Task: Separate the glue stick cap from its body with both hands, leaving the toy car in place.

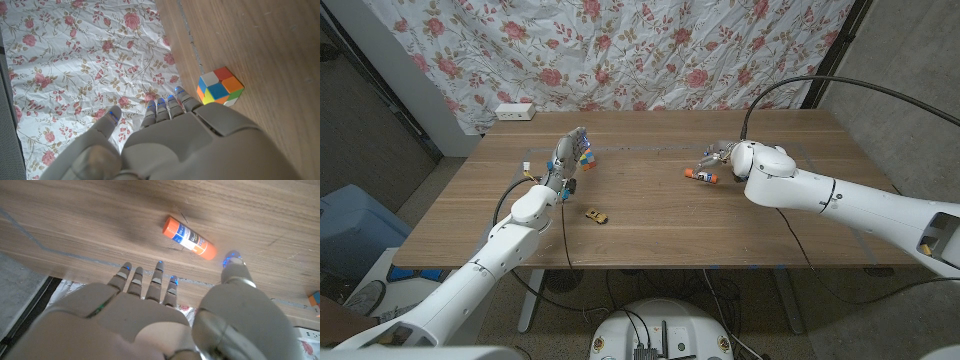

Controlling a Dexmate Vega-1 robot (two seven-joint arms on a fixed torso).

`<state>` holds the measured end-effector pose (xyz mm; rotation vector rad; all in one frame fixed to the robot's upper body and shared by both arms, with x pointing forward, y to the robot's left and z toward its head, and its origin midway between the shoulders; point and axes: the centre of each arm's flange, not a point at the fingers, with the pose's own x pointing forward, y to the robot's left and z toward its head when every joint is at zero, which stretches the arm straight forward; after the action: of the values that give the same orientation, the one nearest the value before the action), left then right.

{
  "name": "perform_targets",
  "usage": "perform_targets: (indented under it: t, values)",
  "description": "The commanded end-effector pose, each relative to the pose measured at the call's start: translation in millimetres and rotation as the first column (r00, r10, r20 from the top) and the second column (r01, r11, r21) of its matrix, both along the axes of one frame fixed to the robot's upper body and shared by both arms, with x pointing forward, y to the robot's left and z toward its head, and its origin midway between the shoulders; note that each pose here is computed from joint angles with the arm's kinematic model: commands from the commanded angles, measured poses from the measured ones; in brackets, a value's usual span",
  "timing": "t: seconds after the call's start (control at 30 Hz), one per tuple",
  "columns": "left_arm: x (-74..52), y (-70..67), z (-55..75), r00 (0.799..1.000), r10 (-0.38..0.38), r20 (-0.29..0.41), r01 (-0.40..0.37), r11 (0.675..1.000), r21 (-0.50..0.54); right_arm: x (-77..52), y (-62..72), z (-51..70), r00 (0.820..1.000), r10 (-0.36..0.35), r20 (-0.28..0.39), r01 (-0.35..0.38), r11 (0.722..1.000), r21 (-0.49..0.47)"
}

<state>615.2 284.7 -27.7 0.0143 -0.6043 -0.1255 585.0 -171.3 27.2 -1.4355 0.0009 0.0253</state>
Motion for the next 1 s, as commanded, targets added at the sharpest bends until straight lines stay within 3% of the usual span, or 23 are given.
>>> perform_targets:
  t: [0.03,0.33,1.0]
  values:
    - [-8.0,-0.3,-5.9,1.000,0.006,0.003,-0.006,1.000,-0.008,5.1,8.9,-7.7,0.999,-0.036,0.004,0.036,0.997,-0.067]
    - [-12.9,1.7,-7.1,1.000,0.007,0.003,-0.007,1.000,-0.008,9.6,14.8,-11.9,0.998,-0.053,0.021,0.055,0.994,-0.095]
    - [-6.7,0.0,-8.5,1.000,-0.004,-0.003,0.004,1.000,-0.005,22.8,21.2,-26.1,0.995,-0.099,0.015,0.100,0.982,-0.159]
